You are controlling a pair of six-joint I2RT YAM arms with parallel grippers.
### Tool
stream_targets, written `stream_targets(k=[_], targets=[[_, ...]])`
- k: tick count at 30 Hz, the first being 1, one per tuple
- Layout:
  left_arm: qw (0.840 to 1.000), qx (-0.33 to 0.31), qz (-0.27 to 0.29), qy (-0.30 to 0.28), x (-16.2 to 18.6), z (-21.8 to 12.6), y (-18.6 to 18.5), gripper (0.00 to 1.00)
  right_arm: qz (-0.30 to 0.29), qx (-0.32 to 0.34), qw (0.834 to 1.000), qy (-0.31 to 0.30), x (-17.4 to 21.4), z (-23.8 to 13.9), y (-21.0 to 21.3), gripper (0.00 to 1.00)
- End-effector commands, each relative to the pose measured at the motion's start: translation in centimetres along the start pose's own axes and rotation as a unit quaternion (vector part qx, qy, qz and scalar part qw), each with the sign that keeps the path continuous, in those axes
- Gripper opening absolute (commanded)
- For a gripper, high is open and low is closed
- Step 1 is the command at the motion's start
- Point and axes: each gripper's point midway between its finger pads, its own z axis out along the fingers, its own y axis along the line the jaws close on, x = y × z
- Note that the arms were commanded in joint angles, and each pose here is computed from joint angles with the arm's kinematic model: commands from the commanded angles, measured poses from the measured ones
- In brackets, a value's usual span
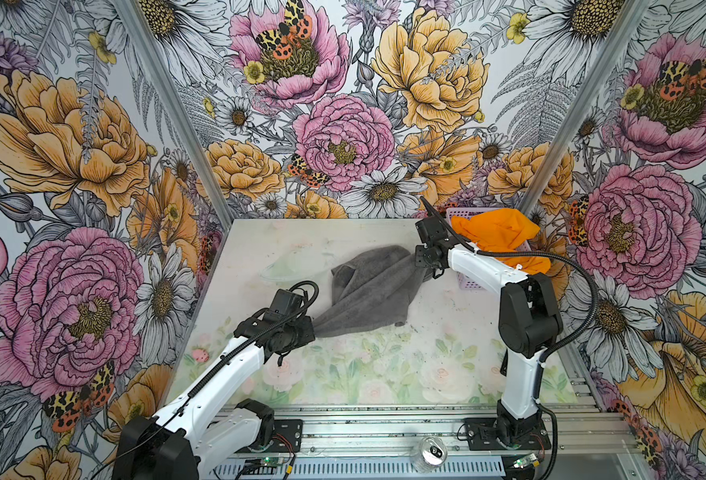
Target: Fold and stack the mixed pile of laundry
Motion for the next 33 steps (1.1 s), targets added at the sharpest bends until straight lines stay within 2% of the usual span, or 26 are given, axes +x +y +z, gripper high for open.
stream_targets(k=[1,4,7,16,18,21,23,25,27,28,29,32,33], targets=[[1.0,-0.007,-0.015,-0.002,0.3,0.9,0.6,0.0,-0.038,-0.04,0.997,0.055,4.4,-2.1,1.8,0.58],[1.0,-0.002,-0.021,-0.01,0.0,0.9,0.5,0.0,-0.048,-0.052,0.994,0.078,8.0,-2.5,3.0,0.62],[1.0,0.0,-0.023,-0.011,-0.3,1.2,0.5,0.0,-0.036,-0.057,0.994,0.084,10.1,-1.3,3.3,0.65],[1.0,-0.001,-0.013,-0.015,-1.1,1.5,0.3,0.0,-0.02,-0.079,0.994,0.076,9.7,3.1,5.5,0.67],[1.0,-0.003,-0.015,-0.017,-1.1,1.5,0.5,0.0,-0.025,-0.076,0.993,0.083,9.8,4.2,5.7,0.56],[1.0,-0.003,-0.019,-0.017,-1.0,1.5,0.7,0.0,-0.025,-0.054,0.994,0.088,10.4,4.8,4.4,0.27],[1.0,-0.004,-0.023,-0.017,-0.8,1.5,0.9,0.0,-0.023,-0.038,0.996,0.083,10.2,4.2,2.9,0.13],[1.0,-0.002,-0.025,-0.015,-0.5,1.5,1.0,0.0,-0.022,-0.025,0.997,0.073,9.6,3.0,1.1,0.04],[1.0,-0.001,-0.027,-0.01,-0.1,1.7,1.1,0.0,-0.022,-0.009,0.998,0.055,8.4,1.3,-0.7,0.01],[1.0,0.0,-0.026,-0.007,0.2,1.8,1.0,0.0,-0.023,-0.006,0.999,0.045,7.5,0.4,-1.4,0.02],[1.0,0.001,-0.024,-0.003,0.5,1.9,1.0,0.0,-0.027,-0.006,0.999,0.04,6.9,-0.3,-1.8,0.06],[1.0,0.003,-0.015,0.01,1.4,2.5,0.5,0.0,-0.045,-0.03,0.997,0.063,6.2,-1.6,-1.2,0.41],[1.0,0.003,-0.011,0.016,1.7,2.8,0.3,0.0,-0.049,-0.038,0.995,0.074,6.3,-1.9,-0.9,0.48]])
